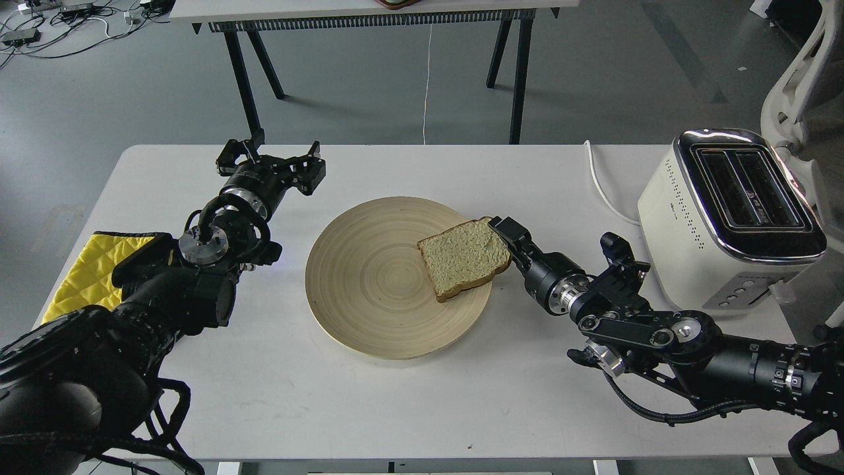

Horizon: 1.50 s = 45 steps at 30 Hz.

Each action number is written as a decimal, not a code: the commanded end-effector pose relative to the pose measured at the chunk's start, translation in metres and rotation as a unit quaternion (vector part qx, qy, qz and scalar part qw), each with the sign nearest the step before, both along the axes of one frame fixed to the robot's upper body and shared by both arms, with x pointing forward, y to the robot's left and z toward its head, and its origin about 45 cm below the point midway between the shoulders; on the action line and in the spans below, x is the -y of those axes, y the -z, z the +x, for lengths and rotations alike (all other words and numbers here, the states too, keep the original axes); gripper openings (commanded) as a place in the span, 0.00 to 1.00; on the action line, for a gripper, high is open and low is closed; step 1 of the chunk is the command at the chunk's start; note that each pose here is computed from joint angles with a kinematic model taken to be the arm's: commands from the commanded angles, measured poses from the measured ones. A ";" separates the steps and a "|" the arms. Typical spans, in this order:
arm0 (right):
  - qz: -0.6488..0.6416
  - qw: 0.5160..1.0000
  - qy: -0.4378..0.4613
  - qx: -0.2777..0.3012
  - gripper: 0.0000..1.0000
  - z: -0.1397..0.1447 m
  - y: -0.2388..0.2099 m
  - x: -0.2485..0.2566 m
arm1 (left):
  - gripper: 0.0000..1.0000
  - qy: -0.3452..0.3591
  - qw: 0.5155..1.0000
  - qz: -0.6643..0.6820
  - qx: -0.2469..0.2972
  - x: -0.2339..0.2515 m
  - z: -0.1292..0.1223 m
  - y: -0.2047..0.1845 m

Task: Put bread in toaster with right arm
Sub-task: 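Reach the open right gripper to the bread slice edge on the plate, then close the right gripper on the bread slice edge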

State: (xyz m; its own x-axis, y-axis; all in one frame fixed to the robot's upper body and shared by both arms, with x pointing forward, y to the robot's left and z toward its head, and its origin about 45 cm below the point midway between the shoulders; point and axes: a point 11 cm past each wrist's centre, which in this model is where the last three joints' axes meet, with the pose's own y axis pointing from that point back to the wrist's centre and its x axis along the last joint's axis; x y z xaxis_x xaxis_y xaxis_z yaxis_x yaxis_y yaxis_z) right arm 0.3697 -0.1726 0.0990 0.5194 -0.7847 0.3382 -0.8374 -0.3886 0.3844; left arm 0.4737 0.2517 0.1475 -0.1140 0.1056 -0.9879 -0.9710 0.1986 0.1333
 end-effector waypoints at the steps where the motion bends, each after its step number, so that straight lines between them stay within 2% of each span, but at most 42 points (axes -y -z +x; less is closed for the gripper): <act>1: 0.001 1.000 -0.002 0.000 0.70 -0.001 0.000 -0.001 | 1.00 0.000 1.000 0.000 0.000 0.000 0.000 0.000; 13: 0.003 1.000 -0.006 -0.002 0.64 -0.003 0.002 -0.006 | 1.00 0.000 1.000 0.000 0.000 0.000 0.000 0.000; 19: 0.003 1.000 -0.006 -0.003 0.48 -0.004 0.003 -0.006 | 1.00 0.000 1.000 0.000 0.000 0.000 0.000 0.000; 45: 0.007 1.000 -0.008 -0.005 0.23 -0.006 0.003 -0.008 | 1.00 0.000 1.000 0.000 0.000 0.000 0.000 0.000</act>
